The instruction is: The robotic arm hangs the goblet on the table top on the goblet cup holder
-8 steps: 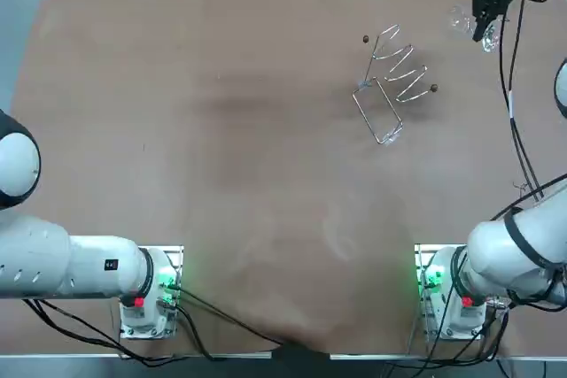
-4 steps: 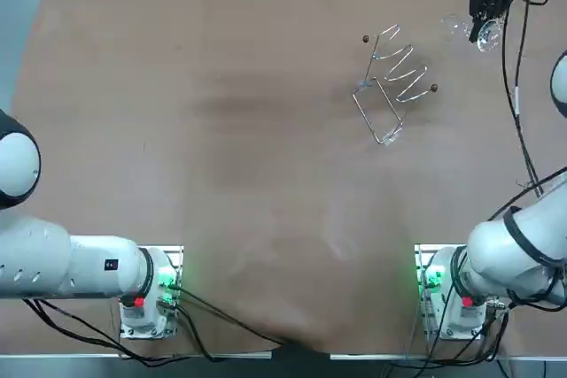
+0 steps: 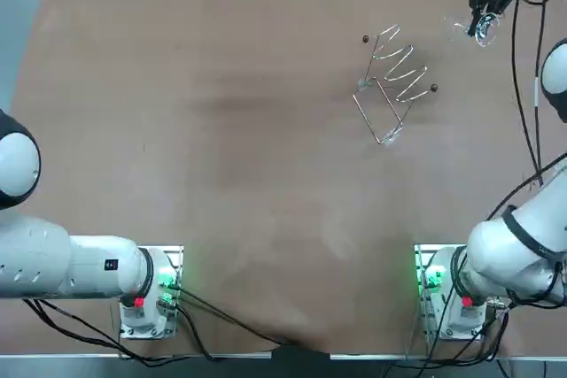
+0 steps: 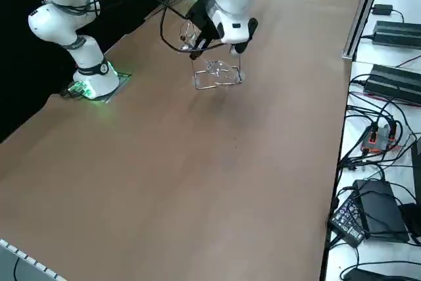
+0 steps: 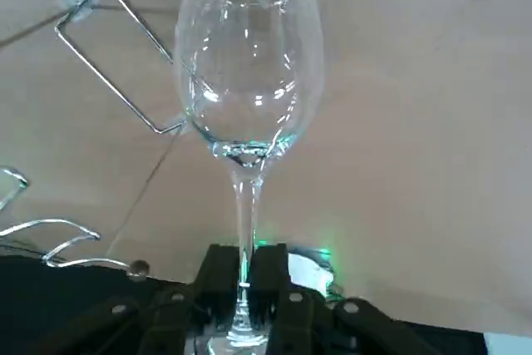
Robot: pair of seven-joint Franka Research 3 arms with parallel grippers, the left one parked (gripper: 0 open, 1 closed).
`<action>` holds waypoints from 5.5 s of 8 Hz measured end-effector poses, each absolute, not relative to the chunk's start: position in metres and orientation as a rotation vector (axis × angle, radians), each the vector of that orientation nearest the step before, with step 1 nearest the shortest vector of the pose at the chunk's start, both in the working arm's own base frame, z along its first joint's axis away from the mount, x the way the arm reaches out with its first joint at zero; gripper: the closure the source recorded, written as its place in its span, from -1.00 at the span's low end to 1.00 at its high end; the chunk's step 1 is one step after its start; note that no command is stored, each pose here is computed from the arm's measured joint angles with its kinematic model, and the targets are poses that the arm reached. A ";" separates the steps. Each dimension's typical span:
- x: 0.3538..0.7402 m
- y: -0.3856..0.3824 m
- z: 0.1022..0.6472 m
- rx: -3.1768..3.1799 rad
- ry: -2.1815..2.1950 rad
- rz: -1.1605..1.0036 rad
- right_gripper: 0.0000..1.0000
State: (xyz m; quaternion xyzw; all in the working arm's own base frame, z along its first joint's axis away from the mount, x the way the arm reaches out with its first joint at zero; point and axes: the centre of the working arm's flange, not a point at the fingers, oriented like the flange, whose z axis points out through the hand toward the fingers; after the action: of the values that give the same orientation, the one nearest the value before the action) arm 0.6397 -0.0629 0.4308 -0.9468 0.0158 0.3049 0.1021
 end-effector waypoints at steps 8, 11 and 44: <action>0.647 -0.047 0.439 -2.567 0.376 0.920 0.77; 0.648 -0.040 0.439 -2.555 0.469 0.945 0.77; 0.669 0.083 0.381 -2.466 0.743 1.039 0.81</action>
State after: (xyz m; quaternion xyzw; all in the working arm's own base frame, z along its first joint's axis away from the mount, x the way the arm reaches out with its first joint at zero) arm 0.6689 0.0825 0.3811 -0.8733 0.2632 0.3678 0.1810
